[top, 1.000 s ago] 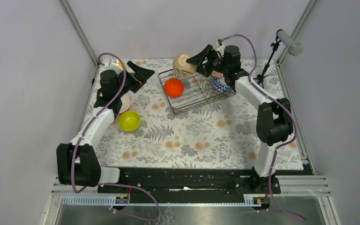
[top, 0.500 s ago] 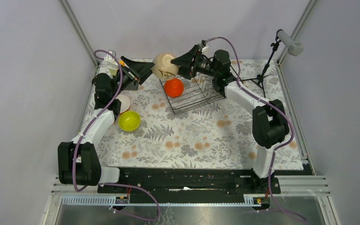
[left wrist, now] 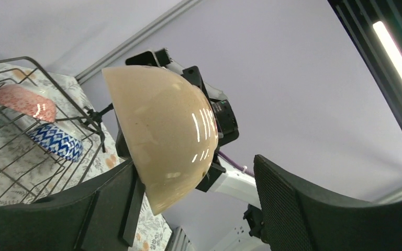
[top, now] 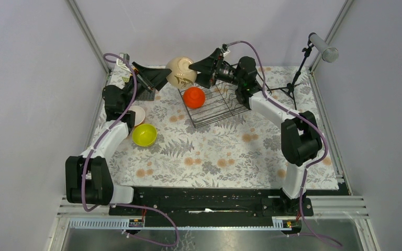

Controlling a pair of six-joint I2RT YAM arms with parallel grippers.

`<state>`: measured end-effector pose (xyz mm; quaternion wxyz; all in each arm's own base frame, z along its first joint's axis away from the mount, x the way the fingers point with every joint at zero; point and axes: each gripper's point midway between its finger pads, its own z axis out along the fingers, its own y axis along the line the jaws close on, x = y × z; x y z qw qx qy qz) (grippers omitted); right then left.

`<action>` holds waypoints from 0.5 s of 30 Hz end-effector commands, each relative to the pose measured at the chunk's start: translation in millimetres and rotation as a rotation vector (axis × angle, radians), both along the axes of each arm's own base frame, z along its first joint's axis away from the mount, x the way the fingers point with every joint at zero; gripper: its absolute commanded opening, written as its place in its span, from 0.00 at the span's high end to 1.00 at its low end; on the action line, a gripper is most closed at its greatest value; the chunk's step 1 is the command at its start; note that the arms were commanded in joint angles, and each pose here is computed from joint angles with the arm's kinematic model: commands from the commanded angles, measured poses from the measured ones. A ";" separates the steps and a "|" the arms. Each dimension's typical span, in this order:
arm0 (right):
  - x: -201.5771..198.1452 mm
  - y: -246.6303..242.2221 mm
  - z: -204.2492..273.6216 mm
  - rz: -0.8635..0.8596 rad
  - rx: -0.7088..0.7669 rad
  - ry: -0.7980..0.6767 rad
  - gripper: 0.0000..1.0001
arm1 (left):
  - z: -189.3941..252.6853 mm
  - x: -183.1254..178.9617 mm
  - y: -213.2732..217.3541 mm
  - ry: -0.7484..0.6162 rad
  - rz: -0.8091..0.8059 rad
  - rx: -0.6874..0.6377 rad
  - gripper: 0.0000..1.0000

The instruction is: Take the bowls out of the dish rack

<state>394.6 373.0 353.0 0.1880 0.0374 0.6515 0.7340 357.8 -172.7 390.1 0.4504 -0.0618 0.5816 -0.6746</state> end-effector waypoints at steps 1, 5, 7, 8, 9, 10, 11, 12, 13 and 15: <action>-23.4 0.3 61.0 0.060 0.145 -0.134 0.41 | 29.0 -22.2 -4.8 -0.147 -0.082 -0.035 0.25; -23.2 2.9 60.1 0.083 0.178 -0.109 0.39 | 31.2 -25.0 -8.3 -0.159 -0.118 -0.044 0.40; -23.0 4.0 58.7 0.090 0.182 -0.104 0.38 | 32.9 -26.2 -8.6 -0.164 -0.133 -0.059 0.50; -23.2 5.1 57.4 0.095 0.180 -0.101 0.37 | 35.2 -27.7 -8.4 -0.177 -0.139 -0.068 0.57; -23.7 6.1 56.2 0.100 0.177 -0.100 0.36 | 36.5 -27.8 -8.5 -0.182 -0.145 -0.076 0.65; -24.6 7.7 54.7 0.108 0.173 -0.096 0.35 | 37.8 -28.3 -8.7 -0.188 -0.152 -0.084 0.74; -24.9 8.7 54.1 0.110 0.173 -0.096 0.33 | 39.4 -29.1 -9.1 -0.197 -0.159 -0.091 0.83; -25.1 9.6 53.1 0.112 0.172 -0.095 0.31 | 40.2 -29.3 -9.6 -0.201 -0.166 -0.096 0.93; -25.4 10.0 52.6 0.113 0.170 -0.098 0.27 | 40.8 -29.6 -10.2 -0.203 -0.172 -0.100 1.00; -25.2 10.1 52.7 0.108 0.168 -0.114 0.12 | 42.2 -30.9 -10.5 -0.214 -0.179 -0.100 1.00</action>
